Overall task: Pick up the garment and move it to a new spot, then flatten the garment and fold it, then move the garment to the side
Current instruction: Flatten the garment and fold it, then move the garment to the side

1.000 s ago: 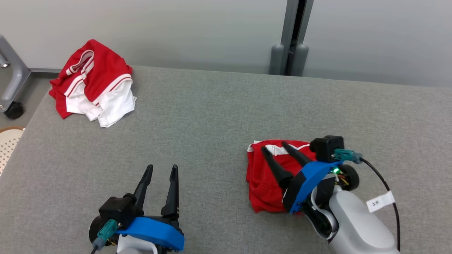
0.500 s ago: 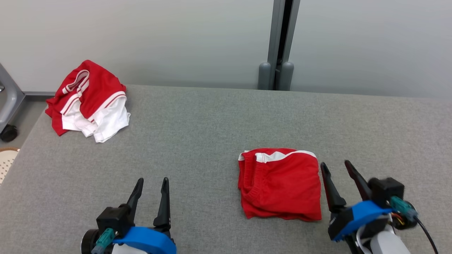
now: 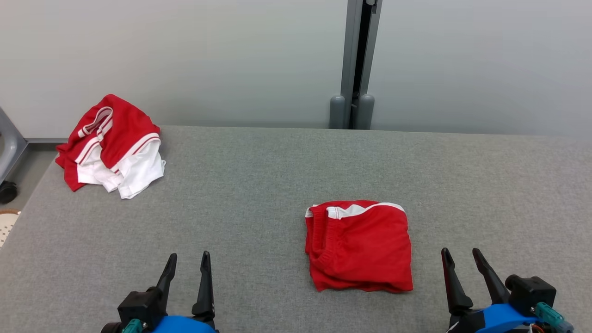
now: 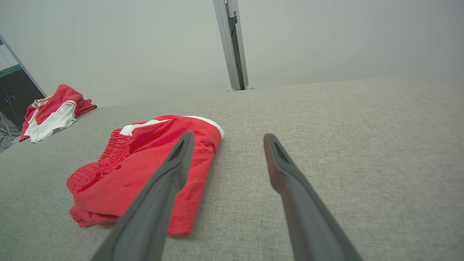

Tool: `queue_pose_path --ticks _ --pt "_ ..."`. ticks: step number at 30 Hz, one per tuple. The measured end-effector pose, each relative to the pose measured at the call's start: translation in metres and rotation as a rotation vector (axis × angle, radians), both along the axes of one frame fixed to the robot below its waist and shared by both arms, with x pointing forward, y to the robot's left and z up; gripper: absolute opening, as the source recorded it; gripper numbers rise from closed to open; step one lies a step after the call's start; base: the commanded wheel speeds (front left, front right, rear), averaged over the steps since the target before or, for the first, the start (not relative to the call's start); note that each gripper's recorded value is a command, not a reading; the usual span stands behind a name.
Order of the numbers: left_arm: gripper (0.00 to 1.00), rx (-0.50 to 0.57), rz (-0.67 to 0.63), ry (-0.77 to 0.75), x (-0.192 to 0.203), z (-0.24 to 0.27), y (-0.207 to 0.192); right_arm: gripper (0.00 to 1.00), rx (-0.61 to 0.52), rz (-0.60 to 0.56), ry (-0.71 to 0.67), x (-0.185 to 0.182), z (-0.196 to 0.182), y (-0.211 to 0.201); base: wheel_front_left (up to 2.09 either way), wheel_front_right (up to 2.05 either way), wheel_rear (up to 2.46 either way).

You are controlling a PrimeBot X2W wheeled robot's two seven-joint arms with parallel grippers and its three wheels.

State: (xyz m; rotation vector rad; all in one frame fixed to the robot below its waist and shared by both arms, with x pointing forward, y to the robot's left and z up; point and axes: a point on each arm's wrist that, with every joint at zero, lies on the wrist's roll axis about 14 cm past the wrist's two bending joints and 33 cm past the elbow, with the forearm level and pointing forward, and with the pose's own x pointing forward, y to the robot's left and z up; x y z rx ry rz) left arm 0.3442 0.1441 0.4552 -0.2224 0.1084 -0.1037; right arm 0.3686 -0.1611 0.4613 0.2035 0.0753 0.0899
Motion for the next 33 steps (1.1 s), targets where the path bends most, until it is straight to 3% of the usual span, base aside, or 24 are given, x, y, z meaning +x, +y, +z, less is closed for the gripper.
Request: queue_pose_path --ticks 19,24,33 --pt "1.00 -0.003 -0.010 0.017 -0.002 -0.006 -0.005 1.00 -0.021 0.022 0.020 -0.001 -0.007 0.006 0.00 0.00 0.00" --pt "1.00 0.000 -0.008 0.028 -0.002 -0.010 -0.004 1.00 -0.076 0.075 0.035 0.018 0.000 0.018 0.00 0.00 0.00" --pt "1.00 -0.003 0.044 0.040 0.002 -0.013 0.010 1.00 -0.153 0.147 0.266 0.054 -0.025 0.033 0.00 0.00 0.00"
